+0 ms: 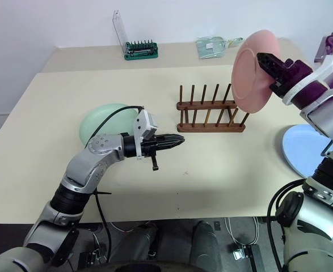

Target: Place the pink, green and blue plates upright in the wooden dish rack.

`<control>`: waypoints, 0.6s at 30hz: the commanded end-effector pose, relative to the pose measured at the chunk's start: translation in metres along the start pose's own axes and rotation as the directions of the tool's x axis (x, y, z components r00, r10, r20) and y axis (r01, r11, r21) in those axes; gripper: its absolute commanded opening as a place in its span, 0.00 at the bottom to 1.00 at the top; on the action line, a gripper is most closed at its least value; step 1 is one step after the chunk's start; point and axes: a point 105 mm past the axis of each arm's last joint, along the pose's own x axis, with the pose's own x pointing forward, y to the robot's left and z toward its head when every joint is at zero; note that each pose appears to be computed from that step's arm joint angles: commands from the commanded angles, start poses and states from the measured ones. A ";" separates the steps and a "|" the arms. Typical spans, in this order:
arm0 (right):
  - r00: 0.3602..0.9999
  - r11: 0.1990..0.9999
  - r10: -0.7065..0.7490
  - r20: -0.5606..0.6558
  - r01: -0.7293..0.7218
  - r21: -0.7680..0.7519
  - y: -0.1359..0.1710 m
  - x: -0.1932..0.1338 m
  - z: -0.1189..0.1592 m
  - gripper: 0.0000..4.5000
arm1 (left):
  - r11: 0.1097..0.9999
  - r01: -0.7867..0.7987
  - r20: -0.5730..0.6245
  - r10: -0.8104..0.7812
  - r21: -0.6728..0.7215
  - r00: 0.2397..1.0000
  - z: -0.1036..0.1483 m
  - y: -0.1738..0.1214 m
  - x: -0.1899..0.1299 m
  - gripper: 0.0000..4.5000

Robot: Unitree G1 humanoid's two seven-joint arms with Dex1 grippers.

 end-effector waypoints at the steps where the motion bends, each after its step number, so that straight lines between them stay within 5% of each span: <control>1: 0.998 0.999 -0.008 0.059 0.005 0.044 0.002 0.004 0.013 0.01 | 1.000 0.012 0.030 -0.013 0.025 0.999 0.010 -0.004 0.000 0.04; 3: 0.998 0.998 -0.028 0.057 0.024 0.059 -0.001 0.006 0.011 0.01 | 1.000 0.010 0.030 -0.011 0.026 0.999 0.010 -0.004 0.000 0.04; 10: 0.991 0.986 -0.055 0.119 0.072 -0.149 0.005 0.007 0.026 0.66 | 1.000 0.007 0.029 -0.008 0.025 1.000 0.010 -0.005 0.000 0.04; 15: 0.977 0.905 -0.063 0.203 0.142 -0.402 0.010 -0.005 0.055 0.66 | 1.000 -0.009 0.030 0.009 0.027 1.000 0.011 -0.002 -0.002 0.04; 18: 0.956 0.731 -0.021 0.291 0.213 -0.648 0.027 -0.026 0.091 0.66 | 0.989 -0.147 0.079 0.147 -0.010 0.986 0.020 0.020 -0.019 0.04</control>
